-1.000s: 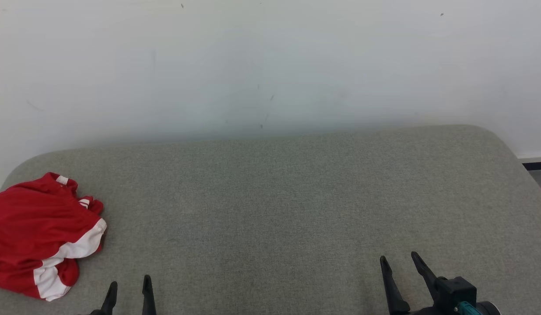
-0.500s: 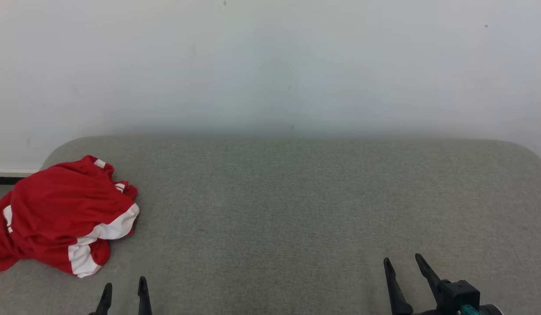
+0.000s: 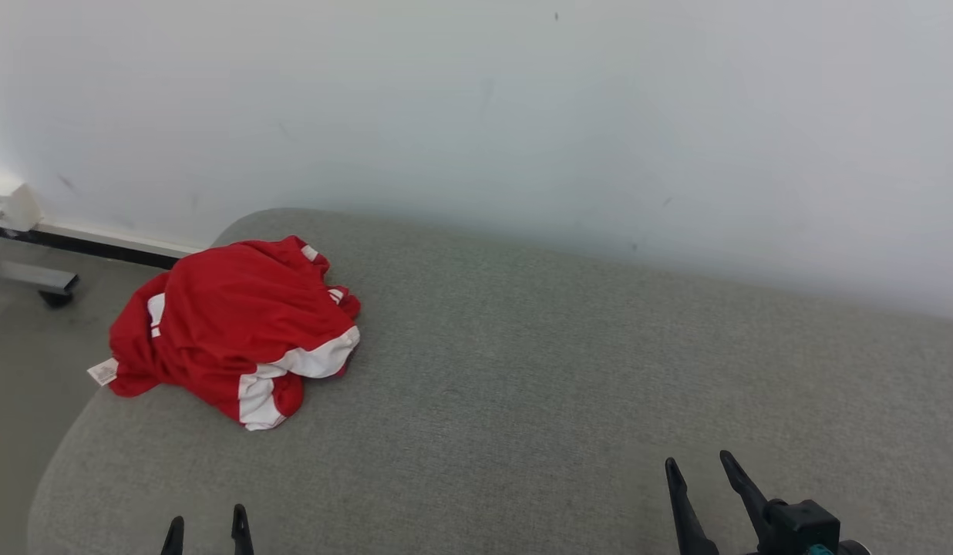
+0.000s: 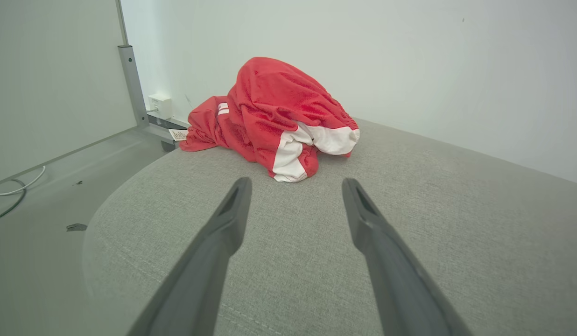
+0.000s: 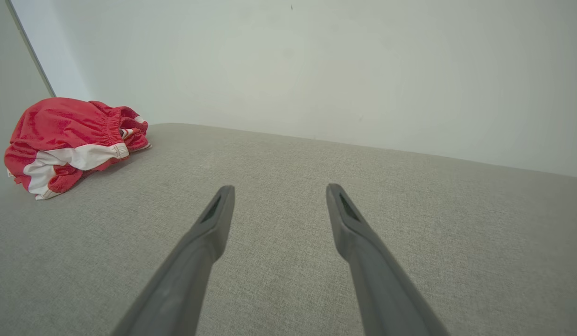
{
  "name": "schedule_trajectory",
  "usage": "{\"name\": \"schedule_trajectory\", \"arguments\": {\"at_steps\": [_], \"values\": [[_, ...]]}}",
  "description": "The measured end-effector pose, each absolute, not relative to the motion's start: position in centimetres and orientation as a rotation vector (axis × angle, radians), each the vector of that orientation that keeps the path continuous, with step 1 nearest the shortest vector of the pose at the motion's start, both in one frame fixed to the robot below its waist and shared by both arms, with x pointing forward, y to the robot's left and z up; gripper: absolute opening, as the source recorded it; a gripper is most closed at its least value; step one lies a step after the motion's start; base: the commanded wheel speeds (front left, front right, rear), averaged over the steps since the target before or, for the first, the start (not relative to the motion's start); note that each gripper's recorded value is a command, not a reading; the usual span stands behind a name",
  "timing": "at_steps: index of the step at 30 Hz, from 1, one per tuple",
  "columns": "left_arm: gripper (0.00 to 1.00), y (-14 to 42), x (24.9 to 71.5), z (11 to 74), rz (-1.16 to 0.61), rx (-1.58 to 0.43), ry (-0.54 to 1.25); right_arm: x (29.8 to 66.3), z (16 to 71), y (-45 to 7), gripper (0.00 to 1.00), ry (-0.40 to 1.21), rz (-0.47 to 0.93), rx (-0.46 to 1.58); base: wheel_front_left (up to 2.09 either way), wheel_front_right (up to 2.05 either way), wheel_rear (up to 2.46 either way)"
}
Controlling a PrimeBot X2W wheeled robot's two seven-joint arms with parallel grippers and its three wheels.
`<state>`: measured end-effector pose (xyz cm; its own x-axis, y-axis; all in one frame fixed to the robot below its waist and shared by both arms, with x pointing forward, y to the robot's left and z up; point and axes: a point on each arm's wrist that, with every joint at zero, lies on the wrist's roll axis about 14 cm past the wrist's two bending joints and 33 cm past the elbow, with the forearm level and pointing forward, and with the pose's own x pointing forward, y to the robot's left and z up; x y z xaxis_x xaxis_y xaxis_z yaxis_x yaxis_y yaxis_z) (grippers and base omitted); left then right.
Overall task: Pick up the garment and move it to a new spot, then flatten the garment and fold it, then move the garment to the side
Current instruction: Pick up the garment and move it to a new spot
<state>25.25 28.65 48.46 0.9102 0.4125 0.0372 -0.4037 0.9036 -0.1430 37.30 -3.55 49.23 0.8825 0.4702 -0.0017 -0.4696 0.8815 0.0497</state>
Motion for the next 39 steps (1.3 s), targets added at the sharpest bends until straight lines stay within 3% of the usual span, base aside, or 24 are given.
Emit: {"name": "schedule_trajectory", "arguments": {"at_steps": [11, 23, 32, 39], "values": [[1.00, 31.9, 20.9, 48.6, 0.574, -0.128, -0.085, 37.1, 49.5, 2.0, 1.00, 0.011, 0.651, 0.041, 0.00, 0.00, 0.00], [1.00, 32.2, 20.4, 48.3, 0.589, -0.129, -0.065, 37.1, 49.0, 2.6, 1.00, 0.025, 0.668, 0.038, 0.00, 0.00, 0.00], [1.00, 34.3, 24.0, 50.6, 0.554, -0.158, -0.083, 36.5, 48.7, 1.9, 1.00, 0.030, 0.658, 0.020, 0.00, 0.00, 0.00], [1.00, 36.2, 29.4, 51.2, 0.521, -0.233, 0.001, 36.2, 48.7, 1.4, 1.00, 0.042, 0.654, -0.022, 0.00, 0.00, 0.00]]}}
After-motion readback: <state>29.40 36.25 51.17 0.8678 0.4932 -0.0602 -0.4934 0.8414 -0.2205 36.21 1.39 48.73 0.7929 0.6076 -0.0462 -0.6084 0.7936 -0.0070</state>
